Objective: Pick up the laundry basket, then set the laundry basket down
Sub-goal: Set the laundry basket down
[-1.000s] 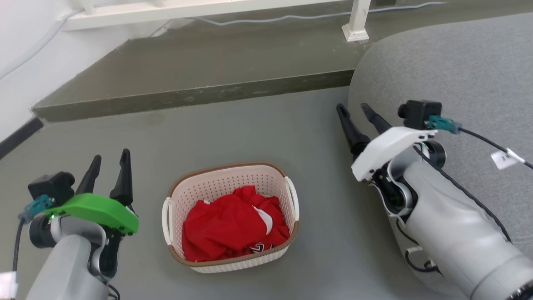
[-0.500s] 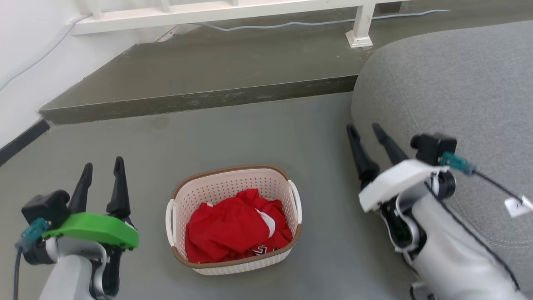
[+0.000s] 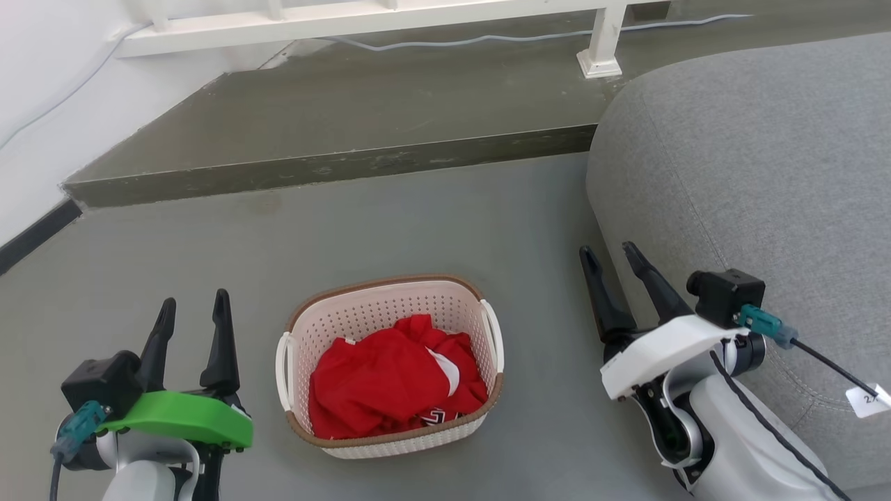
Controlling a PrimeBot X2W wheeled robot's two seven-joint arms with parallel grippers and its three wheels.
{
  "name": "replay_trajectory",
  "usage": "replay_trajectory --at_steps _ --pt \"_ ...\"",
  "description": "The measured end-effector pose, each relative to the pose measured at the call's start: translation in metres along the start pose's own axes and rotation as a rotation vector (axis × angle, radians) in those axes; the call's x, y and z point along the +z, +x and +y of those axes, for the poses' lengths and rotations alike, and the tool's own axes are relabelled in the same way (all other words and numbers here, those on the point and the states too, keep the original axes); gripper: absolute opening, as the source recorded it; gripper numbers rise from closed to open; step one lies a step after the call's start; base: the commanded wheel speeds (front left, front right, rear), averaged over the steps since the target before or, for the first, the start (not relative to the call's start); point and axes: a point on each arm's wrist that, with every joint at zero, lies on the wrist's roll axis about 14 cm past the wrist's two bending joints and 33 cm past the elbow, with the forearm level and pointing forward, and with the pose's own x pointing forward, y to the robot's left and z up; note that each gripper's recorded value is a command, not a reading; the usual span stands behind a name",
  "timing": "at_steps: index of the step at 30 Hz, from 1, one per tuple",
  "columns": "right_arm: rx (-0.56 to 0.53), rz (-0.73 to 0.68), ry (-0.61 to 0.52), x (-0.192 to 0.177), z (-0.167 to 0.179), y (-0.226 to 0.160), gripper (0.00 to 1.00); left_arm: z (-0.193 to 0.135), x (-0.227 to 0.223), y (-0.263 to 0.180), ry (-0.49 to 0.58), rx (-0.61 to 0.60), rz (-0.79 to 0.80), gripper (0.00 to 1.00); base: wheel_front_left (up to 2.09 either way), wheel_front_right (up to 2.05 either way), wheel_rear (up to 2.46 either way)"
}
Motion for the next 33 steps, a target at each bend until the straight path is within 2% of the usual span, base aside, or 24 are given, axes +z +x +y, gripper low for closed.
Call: replay_trajectory --at_steps 33 --pt "-0.032 -0.004 -0.003 -0.011 -0.002 -0.021 1.0 -0.001 -0.008 -0.01 0.02 -0.002 0.009 1.0 0.0 0.0 0.0"
